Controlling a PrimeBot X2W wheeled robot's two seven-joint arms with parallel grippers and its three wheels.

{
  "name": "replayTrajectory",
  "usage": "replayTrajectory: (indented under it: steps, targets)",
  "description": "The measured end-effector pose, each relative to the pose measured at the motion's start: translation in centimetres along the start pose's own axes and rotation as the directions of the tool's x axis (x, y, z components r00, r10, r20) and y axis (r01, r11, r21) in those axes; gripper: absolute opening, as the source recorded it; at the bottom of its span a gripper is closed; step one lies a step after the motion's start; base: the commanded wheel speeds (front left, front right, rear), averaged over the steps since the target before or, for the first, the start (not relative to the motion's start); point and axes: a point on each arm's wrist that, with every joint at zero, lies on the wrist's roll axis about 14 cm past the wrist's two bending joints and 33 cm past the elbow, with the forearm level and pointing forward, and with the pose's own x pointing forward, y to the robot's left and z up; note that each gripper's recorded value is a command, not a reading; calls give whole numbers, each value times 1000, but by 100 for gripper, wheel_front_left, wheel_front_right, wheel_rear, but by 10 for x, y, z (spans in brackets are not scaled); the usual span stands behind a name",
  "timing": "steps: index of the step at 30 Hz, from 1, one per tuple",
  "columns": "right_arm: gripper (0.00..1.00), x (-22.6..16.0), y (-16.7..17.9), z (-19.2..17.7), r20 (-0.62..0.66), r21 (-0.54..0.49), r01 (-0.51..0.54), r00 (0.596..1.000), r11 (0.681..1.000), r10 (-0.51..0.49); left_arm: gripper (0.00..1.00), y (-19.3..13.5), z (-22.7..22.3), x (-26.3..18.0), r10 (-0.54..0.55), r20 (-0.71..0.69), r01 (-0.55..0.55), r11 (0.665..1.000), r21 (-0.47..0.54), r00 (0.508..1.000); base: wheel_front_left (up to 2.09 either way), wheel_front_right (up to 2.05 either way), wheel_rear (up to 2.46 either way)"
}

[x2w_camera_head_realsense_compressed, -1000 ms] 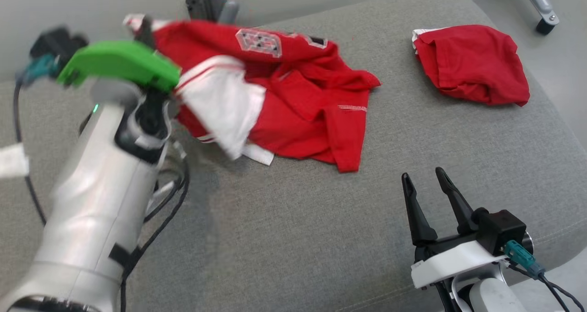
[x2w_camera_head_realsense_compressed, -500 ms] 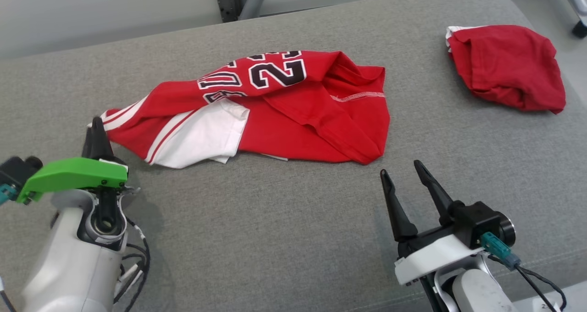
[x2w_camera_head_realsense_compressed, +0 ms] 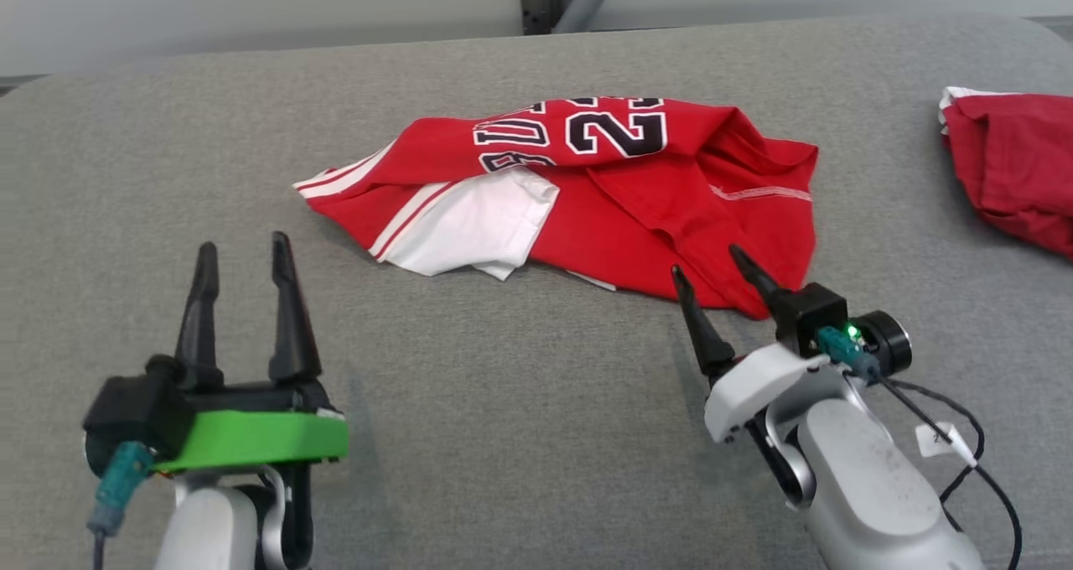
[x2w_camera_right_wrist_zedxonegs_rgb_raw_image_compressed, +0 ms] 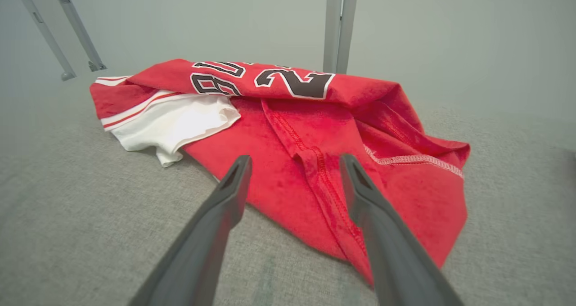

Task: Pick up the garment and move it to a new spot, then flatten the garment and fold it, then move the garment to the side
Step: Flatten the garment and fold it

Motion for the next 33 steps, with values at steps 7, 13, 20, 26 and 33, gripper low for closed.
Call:
replayTrajectory:
  steps: [7, 13, 20, 26, 33]
  targets:
    - [100, 54, 15, -1, -59, -37, -72, 996, 997, 70, 100, -5, -6, -45, 15, -44, -12, 999, 52, 999, 0, 0, 0]
    - [100, 91, 25, -8, -115, -72, -106, 989, 992, 97, 100, -11, -11, -61, 45, -71, -44, 999, 22, 996, 0, 0, 0]
    - [79, 114, 31, -34, -196, -59, -110, 976, 992, 96, 100, 8, -11, -69, 120, -81, -117, 992, 38, 989, 0, 0, 0]
    - [0, 126, 31, -49, -228, -32, -91, 970, 995, 81, 100, 22, -13, -71, 166, -91, -162, 985, 58, 982, 0, 0, 0]
    - [0, 132, 22, -44, -200, -1, -50, 979, 999, 49, 100, 24, -16, -70, 172, -99, -165, 984, 71, 980, 0, 0, 0]
